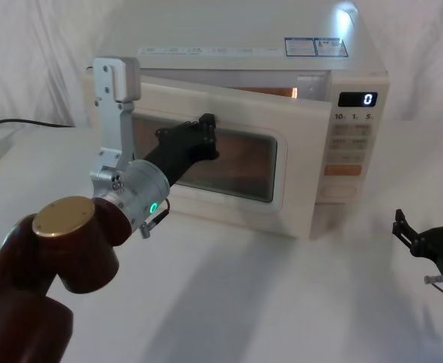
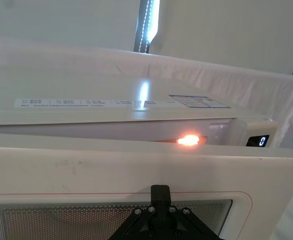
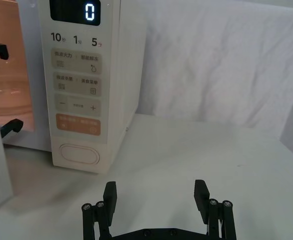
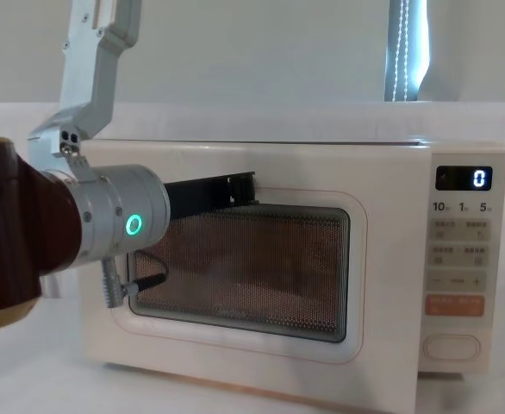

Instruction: Press the button to open the microwave door with one hand; close the microwave door with the other hand.

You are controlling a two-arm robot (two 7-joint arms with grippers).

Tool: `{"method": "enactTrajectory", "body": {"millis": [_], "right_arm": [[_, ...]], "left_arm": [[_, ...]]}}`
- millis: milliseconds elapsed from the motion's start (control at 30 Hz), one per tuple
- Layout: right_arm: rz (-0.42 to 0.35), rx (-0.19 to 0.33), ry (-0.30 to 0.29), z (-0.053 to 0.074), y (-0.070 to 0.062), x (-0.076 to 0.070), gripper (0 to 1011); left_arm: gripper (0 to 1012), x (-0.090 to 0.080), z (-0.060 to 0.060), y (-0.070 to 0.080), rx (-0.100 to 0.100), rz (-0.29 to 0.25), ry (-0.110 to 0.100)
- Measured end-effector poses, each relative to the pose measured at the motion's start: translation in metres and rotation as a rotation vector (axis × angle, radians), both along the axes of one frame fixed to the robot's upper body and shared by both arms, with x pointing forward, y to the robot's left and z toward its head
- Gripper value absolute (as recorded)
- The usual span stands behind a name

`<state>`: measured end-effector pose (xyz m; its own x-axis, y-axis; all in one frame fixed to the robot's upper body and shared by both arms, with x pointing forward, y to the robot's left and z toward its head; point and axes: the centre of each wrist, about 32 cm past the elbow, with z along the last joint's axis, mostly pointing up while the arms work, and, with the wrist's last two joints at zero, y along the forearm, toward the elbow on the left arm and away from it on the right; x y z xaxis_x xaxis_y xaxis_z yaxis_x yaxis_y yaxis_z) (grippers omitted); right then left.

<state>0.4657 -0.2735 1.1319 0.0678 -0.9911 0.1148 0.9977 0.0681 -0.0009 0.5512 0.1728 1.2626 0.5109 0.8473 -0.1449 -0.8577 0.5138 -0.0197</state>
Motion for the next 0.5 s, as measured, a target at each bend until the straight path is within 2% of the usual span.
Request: {"method": "enactTrajectory", "body": {"millis": [133, 500], "right_arm": [[0.000, 0.000, 0.000, 0.000, 0.000, 0.000, 1002], [0.000, 0.000, 0.000, 0.000, 0.000, 0.000, 1002]], "left_arm": [[0, 0.003, -0.002, -0.003, 0.013, 0.002, -0.009], [0, 0.014, 0.002, -0.007, 0.013, 0.032, -0.022]]}}
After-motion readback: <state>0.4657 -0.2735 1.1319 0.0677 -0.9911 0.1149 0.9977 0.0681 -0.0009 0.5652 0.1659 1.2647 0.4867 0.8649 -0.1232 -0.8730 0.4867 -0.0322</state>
